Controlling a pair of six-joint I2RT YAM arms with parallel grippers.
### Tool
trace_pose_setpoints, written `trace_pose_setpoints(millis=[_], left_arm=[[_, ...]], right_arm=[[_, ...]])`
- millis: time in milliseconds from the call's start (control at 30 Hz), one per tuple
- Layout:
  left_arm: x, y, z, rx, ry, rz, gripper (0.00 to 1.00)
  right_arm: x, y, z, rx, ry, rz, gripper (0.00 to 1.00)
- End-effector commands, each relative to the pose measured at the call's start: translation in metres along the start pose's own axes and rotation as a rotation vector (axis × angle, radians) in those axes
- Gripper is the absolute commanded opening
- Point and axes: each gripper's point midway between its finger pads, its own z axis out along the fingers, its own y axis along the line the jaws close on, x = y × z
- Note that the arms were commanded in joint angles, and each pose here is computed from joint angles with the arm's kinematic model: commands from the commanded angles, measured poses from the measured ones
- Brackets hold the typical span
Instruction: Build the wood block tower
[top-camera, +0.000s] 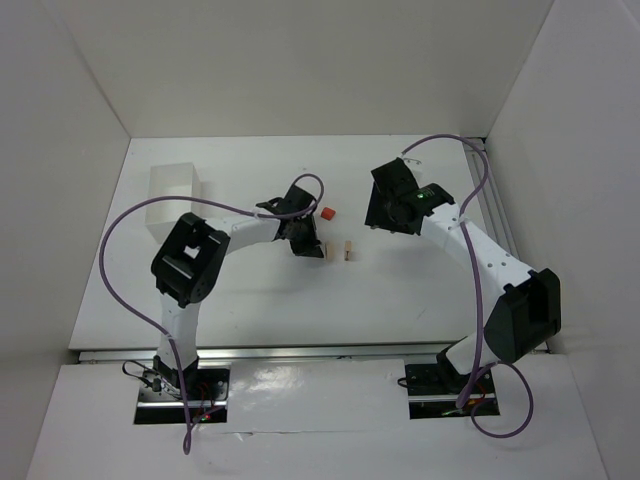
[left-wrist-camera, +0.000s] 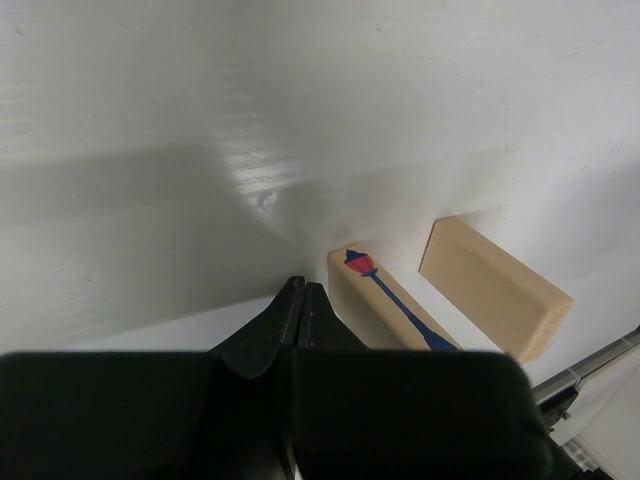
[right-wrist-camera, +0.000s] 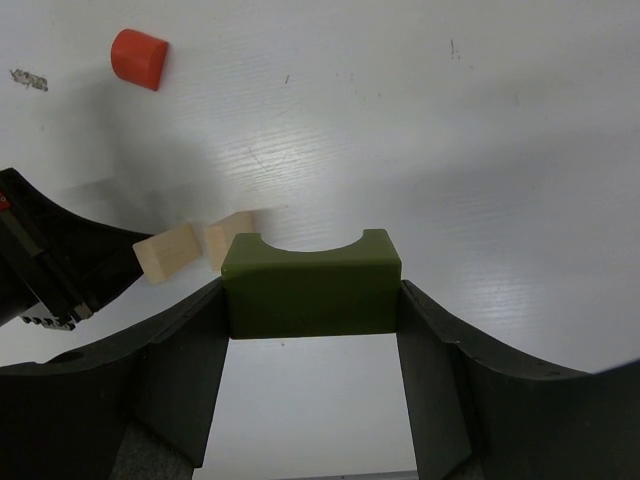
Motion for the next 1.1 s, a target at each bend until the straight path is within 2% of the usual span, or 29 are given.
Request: trace_pose_setpoints(millis=[0, 467, 1067], left_arm=[[-0.007, 0.016, -0.005, -0.069, -0.012, 0.004, 0.00], [-0.009, -0.002, 0.008, -0.028, 0.004, 0.033, 0.00], [-0.008, -0.005, 0.011, -0.007, 0.014, 0.044, 0.00]], right_arm=[[-0.011, 0.011, 0.000, -0.037, -0.046, 0.005, 0.51], [-0.011, 0.015, 0.000, -0.043, -0.045, -0.002, 0.51], [0.000, 0.023, 0.002, -0.046, -0.020, -0.033, 0.51]])
